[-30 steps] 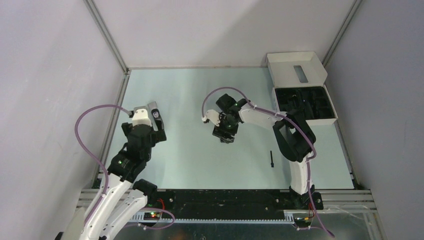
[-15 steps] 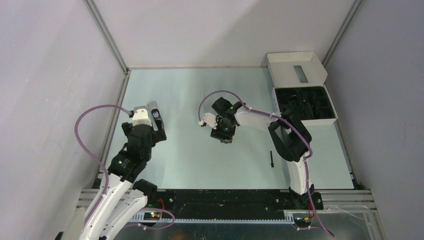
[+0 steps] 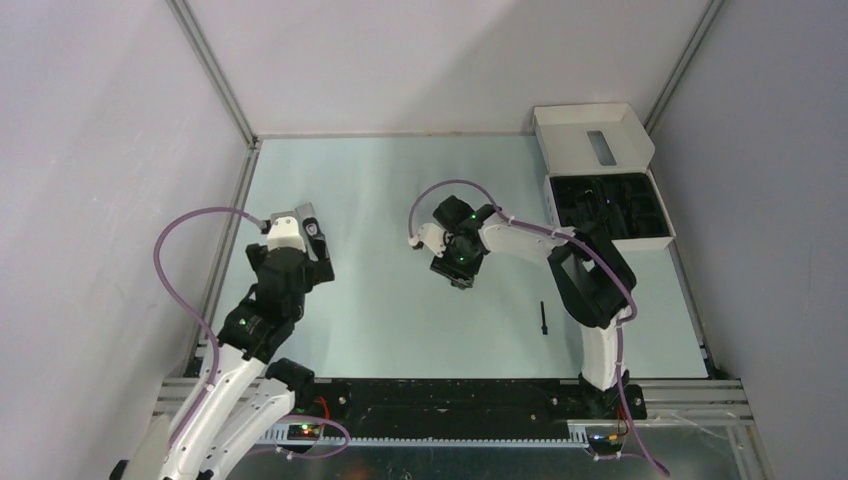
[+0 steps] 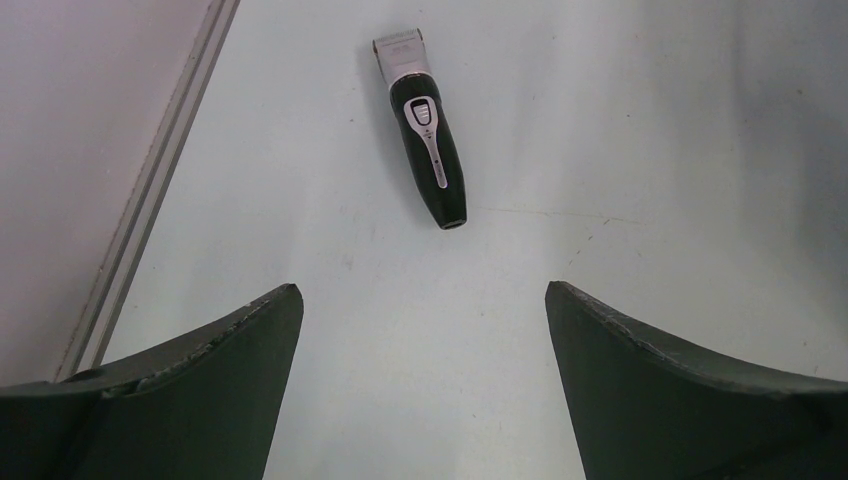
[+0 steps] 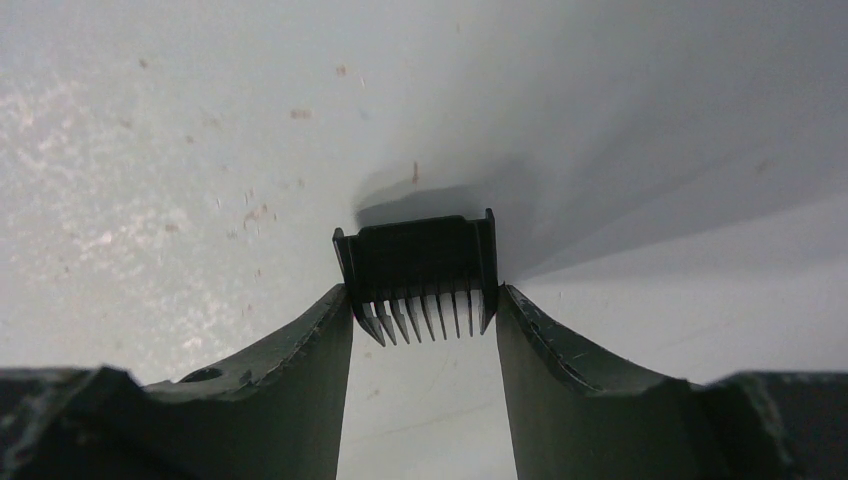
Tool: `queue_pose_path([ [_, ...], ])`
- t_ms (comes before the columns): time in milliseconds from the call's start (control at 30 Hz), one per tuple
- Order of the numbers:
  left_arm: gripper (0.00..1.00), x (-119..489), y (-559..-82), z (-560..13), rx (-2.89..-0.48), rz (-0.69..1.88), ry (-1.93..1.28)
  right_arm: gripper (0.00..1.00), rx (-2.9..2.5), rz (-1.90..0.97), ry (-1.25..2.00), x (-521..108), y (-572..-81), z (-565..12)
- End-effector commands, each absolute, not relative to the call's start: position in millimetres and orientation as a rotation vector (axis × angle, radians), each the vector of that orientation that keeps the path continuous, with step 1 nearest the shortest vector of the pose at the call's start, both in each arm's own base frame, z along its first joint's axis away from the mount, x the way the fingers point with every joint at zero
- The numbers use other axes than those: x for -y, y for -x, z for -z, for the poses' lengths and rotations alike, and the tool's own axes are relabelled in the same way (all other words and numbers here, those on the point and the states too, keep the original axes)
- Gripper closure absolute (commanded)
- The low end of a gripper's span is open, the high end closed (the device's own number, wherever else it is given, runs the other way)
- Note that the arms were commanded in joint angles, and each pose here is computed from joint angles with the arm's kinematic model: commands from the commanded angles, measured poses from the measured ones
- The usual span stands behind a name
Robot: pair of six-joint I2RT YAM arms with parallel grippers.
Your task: Sort the hair-cutting tools
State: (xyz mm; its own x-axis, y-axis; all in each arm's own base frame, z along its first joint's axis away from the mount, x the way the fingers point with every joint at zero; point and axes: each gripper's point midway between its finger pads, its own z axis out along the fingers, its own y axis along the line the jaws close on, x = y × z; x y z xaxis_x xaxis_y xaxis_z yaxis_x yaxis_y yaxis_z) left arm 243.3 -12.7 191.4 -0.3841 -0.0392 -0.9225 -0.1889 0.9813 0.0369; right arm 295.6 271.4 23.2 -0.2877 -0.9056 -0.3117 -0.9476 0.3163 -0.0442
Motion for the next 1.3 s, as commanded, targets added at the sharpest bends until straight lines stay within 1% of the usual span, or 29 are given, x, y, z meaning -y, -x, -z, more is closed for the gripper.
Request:
queue_pose_path([
  [0,0.02,18.9,-249.0,-203.3,-1.933,-0.125,0.161,0.78,-2.359,-0.236,1.476,-258.6,-293.4,-61.1],
  [100,0.02,21.5,-251.1,-208.6,-1.922,-0.106,0.164,0.83,-2.405,-0.24,1.342,-248.4,-297.5,-74.3],
  [333,0.02,25.3,-258.6,-222.1,-1.886,-0.087,0.165,0.84,-2.451,-0.179,1.01,-206.7,-319.6,-112.9],
  [433,0.02,24.2,-260.6,-227.0,-1.868,-0.095,0.163,0.84,-2.46,-0.124,0.816,-170.6,-338.4,-131.5],
  [667,0.02,28.7,-267.9,-238.3,-1.823,-0.087,0.149,0.84,-2.469,0.115,0.311,-51.9,-379.1,-158.1],
  [800,0.02,24.8,-268.9,-239.5,-1.801,-0.11,0.16,0.83,-2.429,0.123,0.102,-5.2,-395.6,-160.6],
  [1000,0.02,21.6,-267.5,-240.8,-1.781,-0.121,0.162,0.83,-2.325,0.141,-0.034,40.5,-421.9,-167.9],
  [1267,0.02,18.2,-266.2,-240.2,-1.776,-0.145,0.151,0.82,-2.376,0.16,-0.074,63.6,-433.0,-134.6],
])
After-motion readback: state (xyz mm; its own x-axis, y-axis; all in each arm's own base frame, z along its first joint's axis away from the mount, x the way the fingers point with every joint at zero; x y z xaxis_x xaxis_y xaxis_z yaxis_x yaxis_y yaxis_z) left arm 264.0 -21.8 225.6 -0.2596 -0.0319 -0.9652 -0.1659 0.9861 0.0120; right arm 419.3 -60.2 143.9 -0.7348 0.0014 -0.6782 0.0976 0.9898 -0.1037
